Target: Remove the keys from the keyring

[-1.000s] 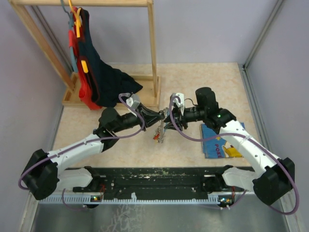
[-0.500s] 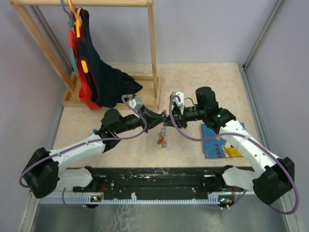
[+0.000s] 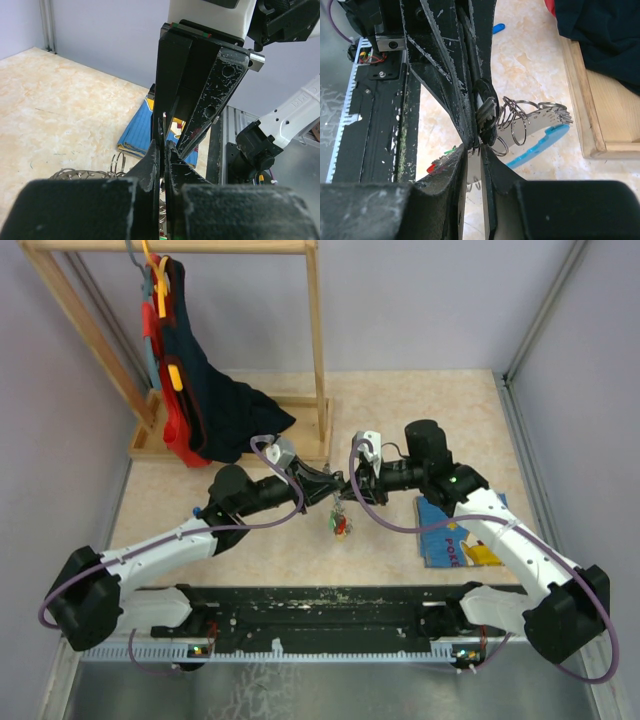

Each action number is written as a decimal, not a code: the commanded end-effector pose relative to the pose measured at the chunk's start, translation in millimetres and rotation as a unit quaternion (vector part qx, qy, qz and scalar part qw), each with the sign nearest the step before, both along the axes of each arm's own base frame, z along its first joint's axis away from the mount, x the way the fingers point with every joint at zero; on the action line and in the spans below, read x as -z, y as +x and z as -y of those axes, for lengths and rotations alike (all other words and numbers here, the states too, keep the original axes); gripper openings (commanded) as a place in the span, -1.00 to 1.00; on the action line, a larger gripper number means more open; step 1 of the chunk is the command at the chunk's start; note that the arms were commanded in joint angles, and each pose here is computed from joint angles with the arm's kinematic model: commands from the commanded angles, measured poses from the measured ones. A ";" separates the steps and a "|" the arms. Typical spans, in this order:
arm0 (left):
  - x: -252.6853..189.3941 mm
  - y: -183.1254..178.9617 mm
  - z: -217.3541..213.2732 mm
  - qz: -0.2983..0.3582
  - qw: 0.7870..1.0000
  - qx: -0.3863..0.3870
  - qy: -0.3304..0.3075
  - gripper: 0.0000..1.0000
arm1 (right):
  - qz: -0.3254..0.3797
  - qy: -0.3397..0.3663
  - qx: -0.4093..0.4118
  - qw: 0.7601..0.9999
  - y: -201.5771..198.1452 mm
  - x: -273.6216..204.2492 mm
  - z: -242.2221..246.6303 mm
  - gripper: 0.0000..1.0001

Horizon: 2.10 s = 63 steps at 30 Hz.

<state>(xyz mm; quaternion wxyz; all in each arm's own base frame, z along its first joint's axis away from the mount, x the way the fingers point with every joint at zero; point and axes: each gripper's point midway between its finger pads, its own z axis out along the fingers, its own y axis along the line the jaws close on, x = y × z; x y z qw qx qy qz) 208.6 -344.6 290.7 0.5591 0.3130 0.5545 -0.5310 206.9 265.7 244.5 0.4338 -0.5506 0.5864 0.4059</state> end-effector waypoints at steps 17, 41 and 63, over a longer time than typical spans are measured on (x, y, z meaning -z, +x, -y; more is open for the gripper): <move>-43.6 -25.2 -31.7 0.101 0.991 -0.015 -0.082 -1.00 | 0.011 0.036 -0.043 0.998 -13.1 -25.7 1.8 -1.00; -49.0 -15.3 -32.4 0.113 0.993 -0.037 -0.026 -1.00 | -0.008 0.027 -0.063 0.998 -19.0 -2.2 -1.1 -0.65; -43.4 -17.4 -7.2 0.073 0.997 0.027 0.010 -1.00 | -0.021 0.053 -0.066 0.996 -22.2 -25.2 -4.8 -0.22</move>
